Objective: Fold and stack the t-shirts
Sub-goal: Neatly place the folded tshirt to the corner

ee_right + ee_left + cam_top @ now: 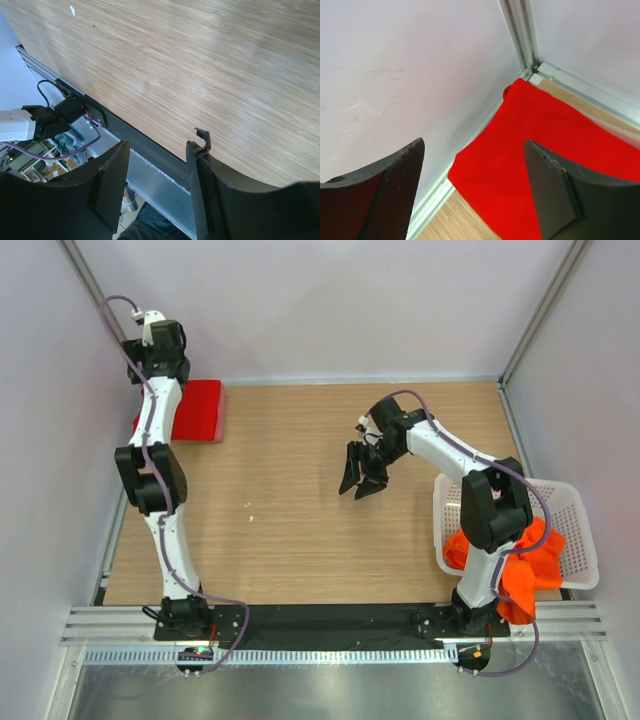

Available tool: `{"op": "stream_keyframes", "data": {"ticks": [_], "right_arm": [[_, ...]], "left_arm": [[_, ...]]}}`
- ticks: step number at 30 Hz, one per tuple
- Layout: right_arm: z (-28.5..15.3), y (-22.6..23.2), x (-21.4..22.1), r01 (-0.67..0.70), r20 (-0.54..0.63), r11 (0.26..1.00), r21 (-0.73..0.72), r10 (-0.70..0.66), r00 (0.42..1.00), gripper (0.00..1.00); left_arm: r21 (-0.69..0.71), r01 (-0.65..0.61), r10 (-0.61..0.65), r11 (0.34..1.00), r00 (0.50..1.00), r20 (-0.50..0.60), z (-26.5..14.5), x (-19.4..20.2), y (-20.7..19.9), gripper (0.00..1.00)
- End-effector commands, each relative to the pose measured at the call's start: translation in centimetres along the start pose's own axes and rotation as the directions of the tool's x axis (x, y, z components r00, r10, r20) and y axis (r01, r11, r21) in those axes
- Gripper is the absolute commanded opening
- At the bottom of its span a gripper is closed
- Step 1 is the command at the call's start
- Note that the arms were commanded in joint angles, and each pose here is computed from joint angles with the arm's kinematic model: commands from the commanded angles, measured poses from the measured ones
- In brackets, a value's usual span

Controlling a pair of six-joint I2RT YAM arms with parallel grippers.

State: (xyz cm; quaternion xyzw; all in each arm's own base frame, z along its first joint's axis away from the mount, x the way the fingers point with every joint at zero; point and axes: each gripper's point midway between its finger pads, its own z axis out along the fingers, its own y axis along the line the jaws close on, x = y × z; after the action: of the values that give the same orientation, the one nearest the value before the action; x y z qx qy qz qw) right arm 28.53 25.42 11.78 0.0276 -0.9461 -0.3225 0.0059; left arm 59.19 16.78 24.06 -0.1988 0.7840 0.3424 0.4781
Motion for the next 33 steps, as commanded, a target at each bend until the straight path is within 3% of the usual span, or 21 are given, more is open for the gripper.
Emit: {"op": "stream_keyframes", "data": {"ticks": [1,4,8,10,11,13,14,15,17,18,21,23,24,25,27,28,30,31,33], "right_arm": [[-2.3,1.8,-0.1,0.023,0.056,0.999,-0.030,-0.021,0.998,0.56],[-2.9,2.4,0.2,0.020,0.083,0.999,-0.047,-0.016,0.996,0.57],[-4.0,2.7,0.7,0.035,0.144,0.998,-0.059,-0.026,0.989,0.59],[-3.9,2.1,1.5,0.026,0.153,0.998,-0.053,-0.018,0.988,0.58],[-4.6,2.4,1.5,0.043,0.195,0.997,-0.058,-0.031,0.980,0.59],[-4.4,1.7,2.4,0.012,0.210,0.998,-0.061,0.001,0.978,0.59],[-5.2,2.4,2.1,0.043,0.274,0.995,-0.086,-0.017,0.962,0.60],[-4.6,1.5,3.1,0.023,0.272,0.996,-0.091,0.003,0.962,0.60],[-5.0,2.3,2.7,0.034,0.353,0.986,-0.161,0.025,0.935,0.68],[-4.8,1.6,4.0,0.026,0.371,0.983,-0.180,0.043,0.928,0.70],[-4.3,0.9,4.8,0.018,0.449,0.965,-0.260,0.105,0.888,0.78],[-4.1,0.7,4.8,0.000,0.481,0.953,-0.302,0.153,0.863,0.84],[-3.4,-0.5,5.4,-0.023,0.486,0.956,-0.291,0.168,0.857,0.86],[-3.1,-1.1,5.6,-0.035,0.496,0.959,-0.280,0.176,0.850,0.87],[-2.3,-2.7,6.4,-0.058,0.506,0.971,-0.230,0.170,0.845,0.88],[-2.5,-3.0,6.8,-0.053,0.512,0.974,-0.222,0.163,0.843,0.88],[-2.0,-4.2,7.7,-0.062,0.518,0.979,-0.193,0.155,0.841,0.88],[-2.5,-4.3,8.0,-0.053,0.539,0.980,-0.192,0.150,0.829,0.88],[-2.0,-5.2,8.8,-0.072,0.541,0.978,-0.194,0.168,0.824,0.90]], "left_arm": [[0.123,0.175,-0.178,0.977,0.984,0.015,-5.6,-3.7,1.3,0.81],[0.261,0.185,-0.181,0.947,0.983,-0.041,-9.8,-2.9,-0.8,0.80],[0.459,0.117,-0.071,0.881,0.991,-0.116,-17.3,1.5,-5.0,0.84],[0.560,0.129,-0.057,0.819,0.988,-0.144,-21.1,2.7,-6.6,0.86],[0.647,0.165,-0.049,0.744,0.980,-0.195,-24.9,4.4,-7.6,0.90],[0.713,0.214,-0.042,0.668,0.967,-0.251,-28.7,6.3,-8.3,0.97],[0.743,0.293,-0.101,0.602,0.951,-0.293,-31.8,5.8,-8.2,1.00],[0.773,0.321,-0.047,0.547,0.934,-0.354,-33.5,8.9,-8.7,1.00],[0.787,0.372,-0.055,0.492,0.915,-0.399,-36.3,10.6,-8.5,1.00],[0.814,0.418,-0.056,0.404,0.899,-0.434,-39.2,12.0,-8.2,1.00],[0.814,0.515,-0.086,0.269,0.855,-0.512,-43.4,13.2,-6.4,1.00],[0.799,0.566,-0.049,0.205,0.821,-0.569,-45.4,16.5,-5.7,1.00],[0.789,0.599,-0.093,0.135,0.800,-0.592,-46.7,15.8,-4.0,1.00],[0.775,0.621,-0.065,0.117,0.783,-0.618,-47.0,18.5,-4.0,1.00],[0.742,0.667,-0.073,0.070,0.745,-0.663,-47.7,20.0,-2.9,1.00],[0.744,0.669,-0.098,0.014,0.741,-0.664,-48.4,19.8,-1.8,1.00],[0.717,0.697,-0.064,-0.001,0.716,-0.696,-48.6,22.9,-1.3,1.00],[0.708,0.703,-0.091,-0.062,0.703,-0.706,-49.3,22.5,-0.1,1.00],[0.675,0.734,-0.074,-0.076,0.671,-0.738,-49.4,24.7,0.3,1.00]]}}
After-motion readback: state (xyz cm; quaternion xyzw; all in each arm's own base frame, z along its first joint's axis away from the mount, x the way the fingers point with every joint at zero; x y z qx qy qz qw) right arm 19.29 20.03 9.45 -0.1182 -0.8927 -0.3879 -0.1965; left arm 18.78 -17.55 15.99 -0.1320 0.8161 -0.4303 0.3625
